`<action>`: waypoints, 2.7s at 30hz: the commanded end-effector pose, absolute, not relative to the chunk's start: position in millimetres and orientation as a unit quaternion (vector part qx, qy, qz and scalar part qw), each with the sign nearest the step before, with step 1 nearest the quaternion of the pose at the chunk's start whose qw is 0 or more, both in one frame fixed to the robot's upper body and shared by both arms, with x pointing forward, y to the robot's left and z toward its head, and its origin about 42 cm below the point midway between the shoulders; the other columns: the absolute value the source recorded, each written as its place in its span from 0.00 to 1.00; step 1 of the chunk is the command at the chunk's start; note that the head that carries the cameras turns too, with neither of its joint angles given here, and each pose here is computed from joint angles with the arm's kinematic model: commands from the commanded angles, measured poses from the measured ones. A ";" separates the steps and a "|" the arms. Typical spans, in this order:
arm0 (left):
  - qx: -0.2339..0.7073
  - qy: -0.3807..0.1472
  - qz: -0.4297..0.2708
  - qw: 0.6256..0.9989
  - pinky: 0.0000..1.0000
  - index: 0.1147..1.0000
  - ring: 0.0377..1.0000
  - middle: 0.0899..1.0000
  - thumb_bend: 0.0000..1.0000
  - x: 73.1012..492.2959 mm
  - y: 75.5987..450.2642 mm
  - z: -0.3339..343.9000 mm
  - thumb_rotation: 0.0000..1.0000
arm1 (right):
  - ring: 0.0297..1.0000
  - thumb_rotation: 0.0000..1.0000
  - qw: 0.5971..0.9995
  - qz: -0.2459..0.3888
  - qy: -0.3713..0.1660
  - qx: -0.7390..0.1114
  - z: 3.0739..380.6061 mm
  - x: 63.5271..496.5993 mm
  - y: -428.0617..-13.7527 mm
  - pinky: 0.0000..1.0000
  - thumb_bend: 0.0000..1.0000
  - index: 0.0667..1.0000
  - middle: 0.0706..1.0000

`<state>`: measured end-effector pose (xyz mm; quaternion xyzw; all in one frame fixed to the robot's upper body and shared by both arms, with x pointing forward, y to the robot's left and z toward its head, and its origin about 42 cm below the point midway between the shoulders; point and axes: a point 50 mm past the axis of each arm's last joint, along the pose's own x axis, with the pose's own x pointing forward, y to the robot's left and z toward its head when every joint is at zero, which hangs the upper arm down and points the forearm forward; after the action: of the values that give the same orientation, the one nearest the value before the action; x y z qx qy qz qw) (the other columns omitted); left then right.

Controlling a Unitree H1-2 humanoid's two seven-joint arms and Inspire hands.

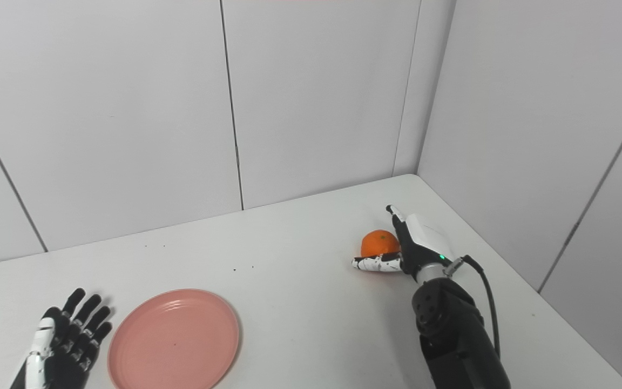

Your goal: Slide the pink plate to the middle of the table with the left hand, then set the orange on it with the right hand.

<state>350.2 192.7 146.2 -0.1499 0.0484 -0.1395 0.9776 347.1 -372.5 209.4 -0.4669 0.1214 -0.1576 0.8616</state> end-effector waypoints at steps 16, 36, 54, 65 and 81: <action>-0.144 0.058 -0.135 0.979 0.95 0.94 0.93 0.94 0.36 347.3 190.6 146.3 1.00 | 0.80 0.29 0.868 -0.186 0.085 -0.452 231.9 357.6 -377.1 0.70 0.94 0.84 0.84; -0.144 0.057 -0.138 0.978 0.97 0.95 0.94 0.95 0.36 346.9 191.2 145.6 1.00 | 0.55 0.15 0.851 -0.153 0.131 -0.486 214.6 377.0 -385.6 0.49 0.85 0.60 0.60; -0.147 0.055 -0.141 0.978 0.96 0.94 0.94 0.95 0.39 348.0 188.4 144.0 1.00 | 0.43 0.14 0.865 -0.202 0.059 -0.456 234.9 368.1 -379.3 0.36 0.51 0.45 0.47; -0.139 0.050 -0.142 0.979 0.95 0.94 0.93 0.94 0.39 346.3 184.9 145.4 1.00 | 0.42 0.14 0.881 -0.206 -0.015 -0.425 266.6 353.4 -360.7 0.36 0.51 0.45 0.45; -0.119 0.040 -0.139 0.982 0.93 0.92 0.92 0.93 0.39 337.0 151.1 156.1 1.00 | 0.43 0.13 0.890 -0.105 -0.110 -0.431 309.7 342.6 -295.2 0.38 0.51 0.45 0.47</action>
<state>339.2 162.4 150.0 -0.1156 0.0447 -0.1292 0.9838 341.2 -305.1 284.7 -0.4288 -0.0626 -0.1000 0.8957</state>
